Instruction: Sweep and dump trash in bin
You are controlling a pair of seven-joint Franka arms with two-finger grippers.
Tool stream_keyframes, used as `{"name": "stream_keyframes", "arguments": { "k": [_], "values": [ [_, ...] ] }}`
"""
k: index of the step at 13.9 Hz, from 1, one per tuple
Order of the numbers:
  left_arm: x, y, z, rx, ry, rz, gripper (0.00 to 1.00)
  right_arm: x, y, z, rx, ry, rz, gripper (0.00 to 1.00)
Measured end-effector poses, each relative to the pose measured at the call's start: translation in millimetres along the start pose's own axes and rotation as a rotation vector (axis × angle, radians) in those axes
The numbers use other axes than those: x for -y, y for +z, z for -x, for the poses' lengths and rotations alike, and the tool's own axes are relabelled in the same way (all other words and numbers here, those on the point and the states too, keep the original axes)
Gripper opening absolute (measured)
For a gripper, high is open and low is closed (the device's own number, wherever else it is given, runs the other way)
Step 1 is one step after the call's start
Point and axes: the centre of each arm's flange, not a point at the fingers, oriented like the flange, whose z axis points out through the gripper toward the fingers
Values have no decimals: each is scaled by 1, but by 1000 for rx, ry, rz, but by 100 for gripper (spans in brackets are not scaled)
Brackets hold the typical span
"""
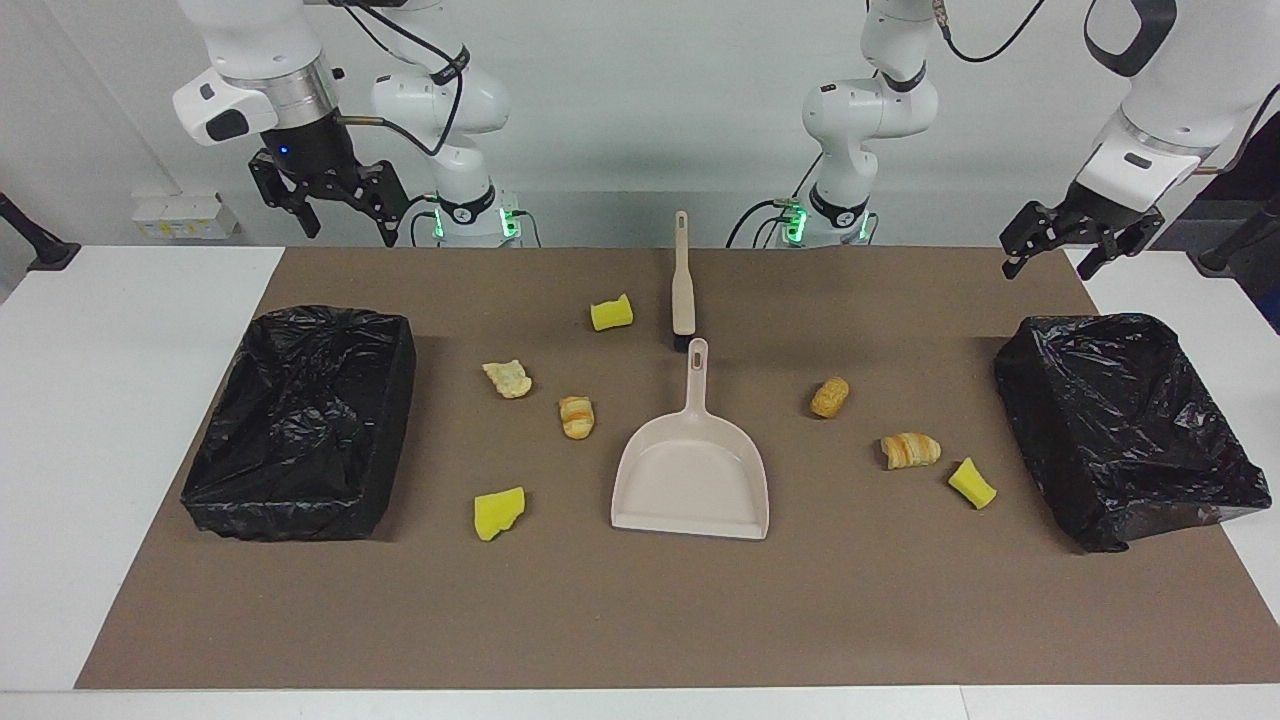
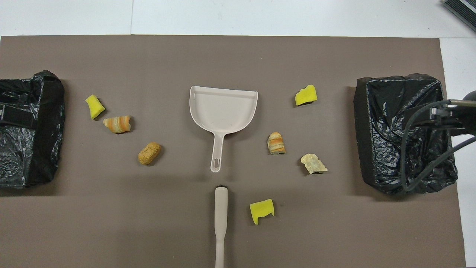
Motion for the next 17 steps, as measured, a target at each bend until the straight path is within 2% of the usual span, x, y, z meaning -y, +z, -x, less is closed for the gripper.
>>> {"name": "stream_keyframes", "arguments": {
  "k": [9,13,17],
  "values": [
    [-4,2,-1,4,11,7,100,1,0,0,0,-3,0,100],
    [-15,18,-10,28,34,50,100,1,0,0,0,-3,0,100],
    [-51,45,-28,47,94,95,100,1,0,0,0,-3,-1,100]
  ]
}}
